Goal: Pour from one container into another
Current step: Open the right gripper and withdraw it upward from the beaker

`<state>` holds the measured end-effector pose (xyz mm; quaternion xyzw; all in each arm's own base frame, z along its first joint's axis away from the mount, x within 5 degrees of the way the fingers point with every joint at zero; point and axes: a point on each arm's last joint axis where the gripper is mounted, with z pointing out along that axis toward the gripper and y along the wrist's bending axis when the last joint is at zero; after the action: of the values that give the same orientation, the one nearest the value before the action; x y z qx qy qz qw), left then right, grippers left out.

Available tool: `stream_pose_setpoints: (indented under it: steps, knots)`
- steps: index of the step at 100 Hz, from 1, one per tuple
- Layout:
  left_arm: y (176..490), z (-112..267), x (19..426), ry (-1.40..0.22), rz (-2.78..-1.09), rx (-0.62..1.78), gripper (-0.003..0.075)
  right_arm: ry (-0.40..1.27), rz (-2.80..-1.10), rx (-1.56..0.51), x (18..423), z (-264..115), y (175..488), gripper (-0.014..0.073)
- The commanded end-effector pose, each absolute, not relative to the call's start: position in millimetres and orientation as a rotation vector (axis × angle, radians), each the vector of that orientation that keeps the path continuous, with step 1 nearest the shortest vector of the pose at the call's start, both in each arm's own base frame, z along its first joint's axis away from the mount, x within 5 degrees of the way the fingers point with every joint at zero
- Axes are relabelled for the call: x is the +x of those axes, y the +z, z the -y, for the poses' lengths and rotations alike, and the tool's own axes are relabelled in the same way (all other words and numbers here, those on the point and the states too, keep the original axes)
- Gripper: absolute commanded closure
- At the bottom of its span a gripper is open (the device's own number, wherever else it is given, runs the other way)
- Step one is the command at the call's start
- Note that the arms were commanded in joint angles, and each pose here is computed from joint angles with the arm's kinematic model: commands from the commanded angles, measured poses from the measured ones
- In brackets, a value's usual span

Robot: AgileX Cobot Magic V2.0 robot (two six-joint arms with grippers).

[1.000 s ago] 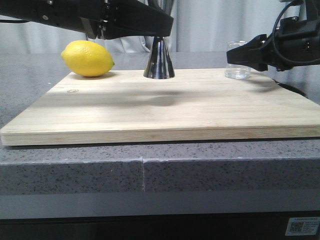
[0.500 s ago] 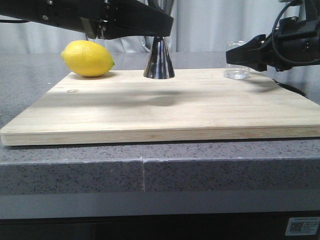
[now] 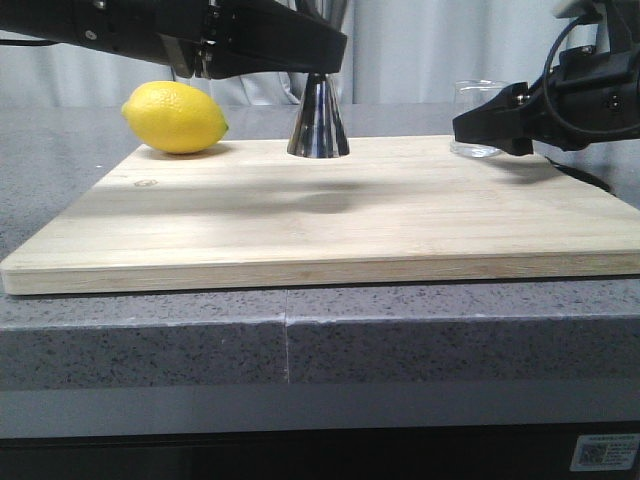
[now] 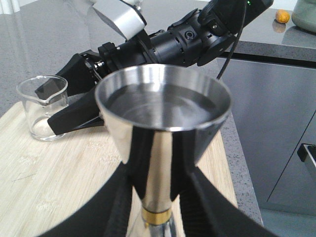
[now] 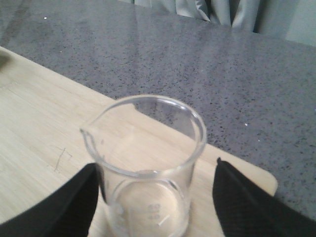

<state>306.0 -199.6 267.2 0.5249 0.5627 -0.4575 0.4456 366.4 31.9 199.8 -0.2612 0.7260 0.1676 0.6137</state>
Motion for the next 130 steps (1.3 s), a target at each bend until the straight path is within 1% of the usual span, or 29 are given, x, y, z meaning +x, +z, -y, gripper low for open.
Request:
stream_pose_setpoints:
  steps: [1,31,61,92,130]
  knots:
    - [299.1,201.7,297.2,-1.215,-1.243,1.266,0.0531,0.388,-1.563,-0.579,367.0,-31.0,225.6,0.0121]
    - [298.9,201.7,297.1,-1.214,-1.243,1.268,0.0531,0.385,-1.561,-0.580,366.6,-30.9,227.0,0.0121]
    - [298.7,201.7,297.6,-1.209,-1.248,1.266,0.0531,0.328,-1.583,-0.604,362.5,-29.2,236.8,0.0121]
    - [298.2,201.7,297.5,-1.205,-1.250,1.272,0.0531,0.387,-1.624,-0.595,359.1,-31.3,237.5,0.0121]
    - [297.3,201.7,299.2,-1.186,-1.266,1.265,0.0531,0.407,-1.669,-0.608,357.7,-32.2,233.6,0.0121]
